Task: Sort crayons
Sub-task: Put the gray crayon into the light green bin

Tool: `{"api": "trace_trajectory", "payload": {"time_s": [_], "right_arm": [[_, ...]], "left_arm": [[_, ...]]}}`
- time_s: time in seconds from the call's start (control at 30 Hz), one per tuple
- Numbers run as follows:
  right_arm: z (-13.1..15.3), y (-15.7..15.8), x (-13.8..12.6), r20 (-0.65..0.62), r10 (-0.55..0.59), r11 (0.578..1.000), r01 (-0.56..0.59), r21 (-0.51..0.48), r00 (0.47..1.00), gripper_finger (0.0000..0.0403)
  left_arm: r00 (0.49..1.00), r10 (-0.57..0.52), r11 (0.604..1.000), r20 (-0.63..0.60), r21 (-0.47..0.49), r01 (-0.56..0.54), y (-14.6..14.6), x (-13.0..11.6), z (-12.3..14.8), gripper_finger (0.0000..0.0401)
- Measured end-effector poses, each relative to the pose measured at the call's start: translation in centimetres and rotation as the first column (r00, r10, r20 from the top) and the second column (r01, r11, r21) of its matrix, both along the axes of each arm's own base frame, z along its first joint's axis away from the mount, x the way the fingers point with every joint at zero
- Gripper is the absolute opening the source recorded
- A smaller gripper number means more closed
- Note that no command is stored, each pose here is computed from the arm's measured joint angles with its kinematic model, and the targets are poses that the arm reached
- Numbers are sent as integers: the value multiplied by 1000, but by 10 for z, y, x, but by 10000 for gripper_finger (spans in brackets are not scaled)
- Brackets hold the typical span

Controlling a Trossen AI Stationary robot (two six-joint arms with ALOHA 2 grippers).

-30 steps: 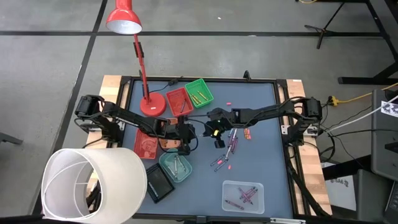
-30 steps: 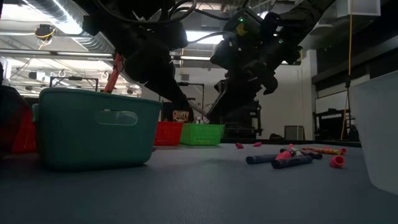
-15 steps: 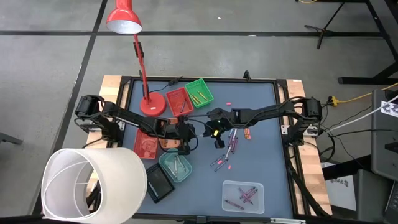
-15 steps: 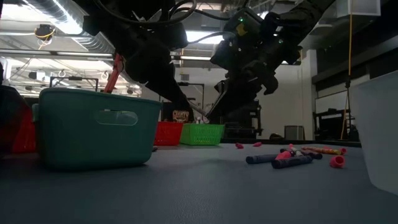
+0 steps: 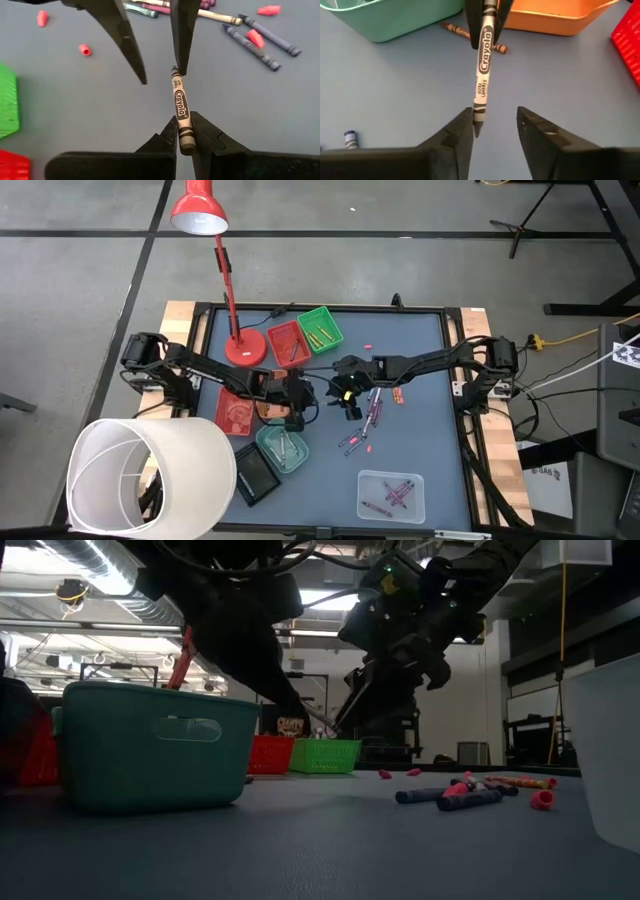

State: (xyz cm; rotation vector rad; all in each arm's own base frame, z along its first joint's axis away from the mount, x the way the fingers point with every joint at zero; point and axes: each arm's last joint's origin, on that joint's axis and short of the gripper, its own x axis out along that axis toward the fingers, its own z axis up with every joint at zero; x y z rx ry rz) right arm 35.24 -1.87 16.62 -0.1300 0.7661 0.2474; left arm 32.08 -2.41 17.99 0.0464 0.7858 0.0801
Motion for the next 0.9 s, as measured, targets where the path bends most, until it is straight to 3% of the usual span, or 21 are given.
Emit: {"api": "trace_trajectory", "payload": {"time_s": [0.33, 0.5, 0.73, 0.9], "right_arm": [[-4, -1, -4, -65, -17, 1000, 16, -12, 998, 162], [-5, -1, -6, -92, -28, 999, 26, -25, 995, 163], [-6, -1, -7, -104, -28, 999, 26, -24, 994, 163], [-6, -1, -7, -98, -28, 999, 25, -24, 995, 163]], "left_arm": [[990, -143, 973, 10, -183, 142, -6, -11, 19, 14], [973, -229, 926, -24, -315, 211, -10, -22, 26, 14], [934, -273, 837, -228, -535, 114, -14, -42, 18, 14], [916, -248, 818, -315, -575, 23, -16, -47, 14, 14]]}}
